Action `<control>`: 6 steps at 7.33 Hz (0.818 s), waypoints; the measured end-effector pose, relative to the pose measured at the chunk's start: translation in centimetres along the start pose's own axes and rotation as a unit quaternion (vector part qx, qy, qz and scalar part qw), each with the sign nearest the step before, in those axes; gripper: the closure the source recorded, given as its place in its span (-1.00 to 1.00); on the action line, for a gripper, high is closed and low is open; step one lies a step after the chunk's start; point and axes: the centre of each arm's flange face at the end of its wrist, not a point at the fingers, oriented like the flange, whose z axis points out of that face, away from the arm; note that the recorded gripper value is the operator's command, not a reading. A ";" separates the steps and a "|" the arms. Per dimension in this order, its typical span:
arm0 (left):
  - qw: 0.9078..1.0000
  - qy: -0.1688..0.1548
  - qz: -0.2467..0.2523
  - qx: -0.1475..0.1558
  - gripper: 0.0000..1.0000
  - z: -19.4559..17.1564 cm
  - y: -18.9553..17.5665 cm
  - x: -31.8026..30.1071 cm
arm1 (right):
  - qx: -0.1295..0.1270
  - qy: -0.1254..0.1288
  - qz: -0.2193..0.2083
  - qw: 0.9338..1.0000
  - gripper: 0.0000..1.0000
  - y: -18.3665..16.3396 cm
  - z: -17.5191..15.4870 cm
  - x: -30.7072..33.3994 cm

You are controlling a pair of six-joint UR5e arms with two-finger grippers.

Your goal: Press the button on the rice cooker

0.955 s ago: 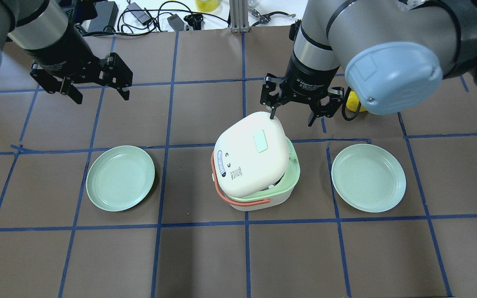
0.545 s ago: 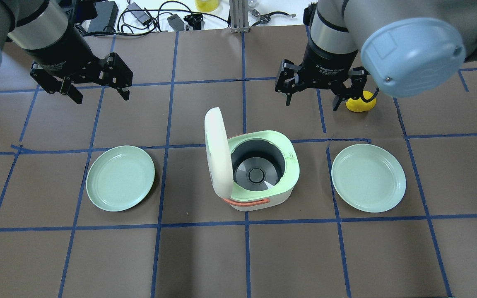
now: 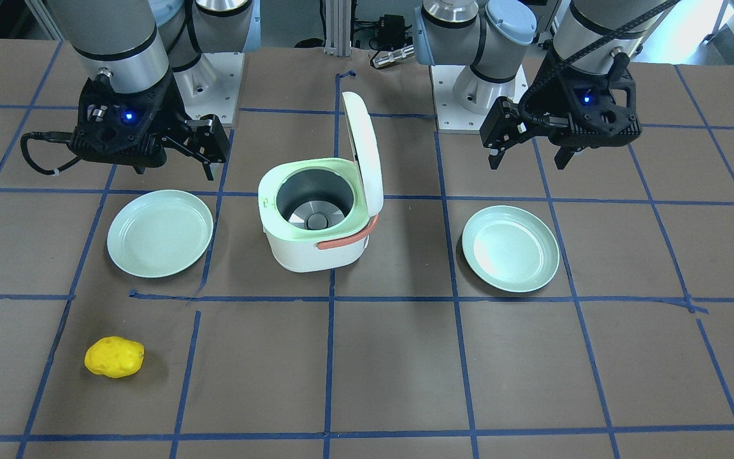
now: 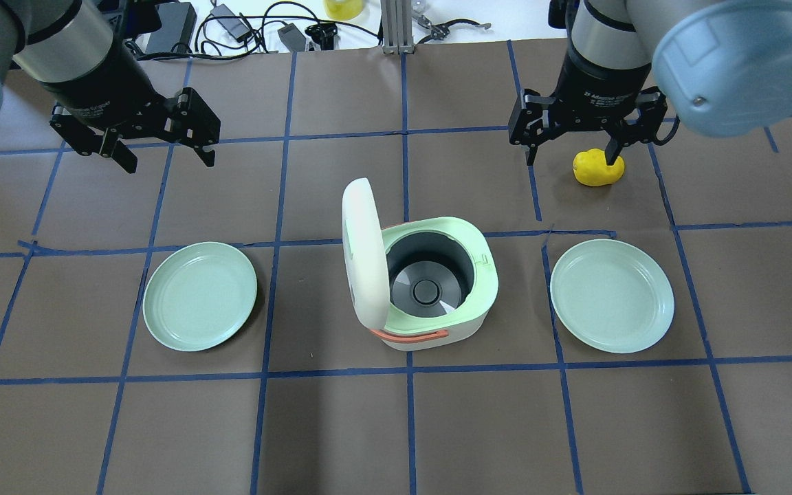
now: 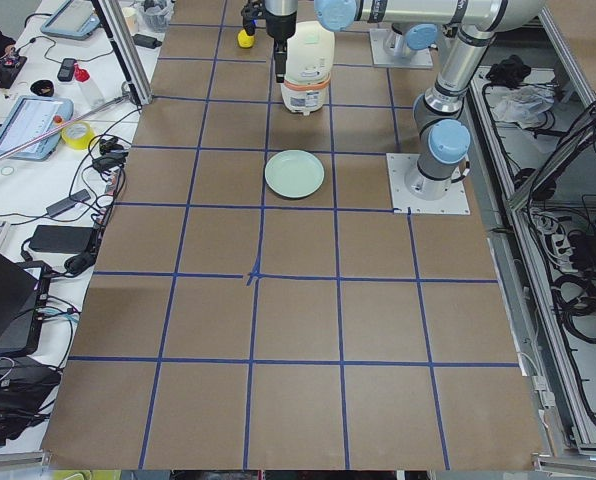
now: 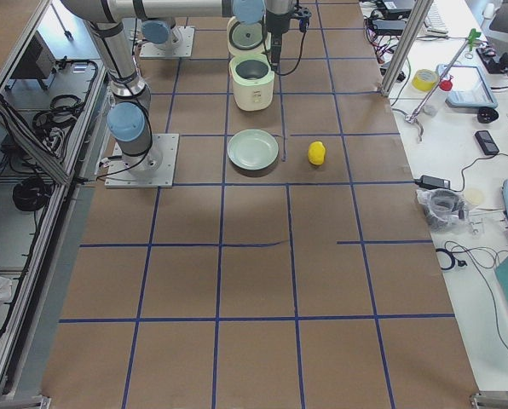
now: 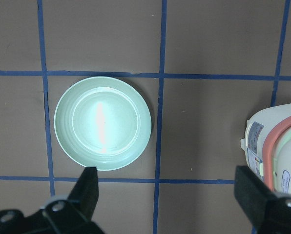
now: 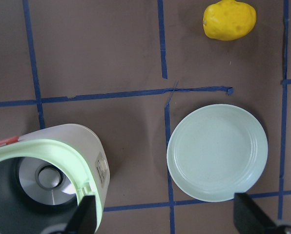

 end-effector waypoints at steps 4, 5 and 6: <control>1.000 0.000 0.000 0.000 -1.00 0.0 0.0 0.0 | -0.037 -0.003 -0.039 0.999 -1.00 3.6 -2.1 0.9; 1.000 0.000 0.000 0.000 -1.00 0.0 0.0 0.0 | -0.040 -0.003 -0.041 0.998 -1.00 4.0 -2.4 1.0; 1.000 0.000 0.000 0.000 -1.00 0.0 0.0 0.0 | -0.041 -0.003 -0.042 0.998 -1.00 4.1 -2.4 1.0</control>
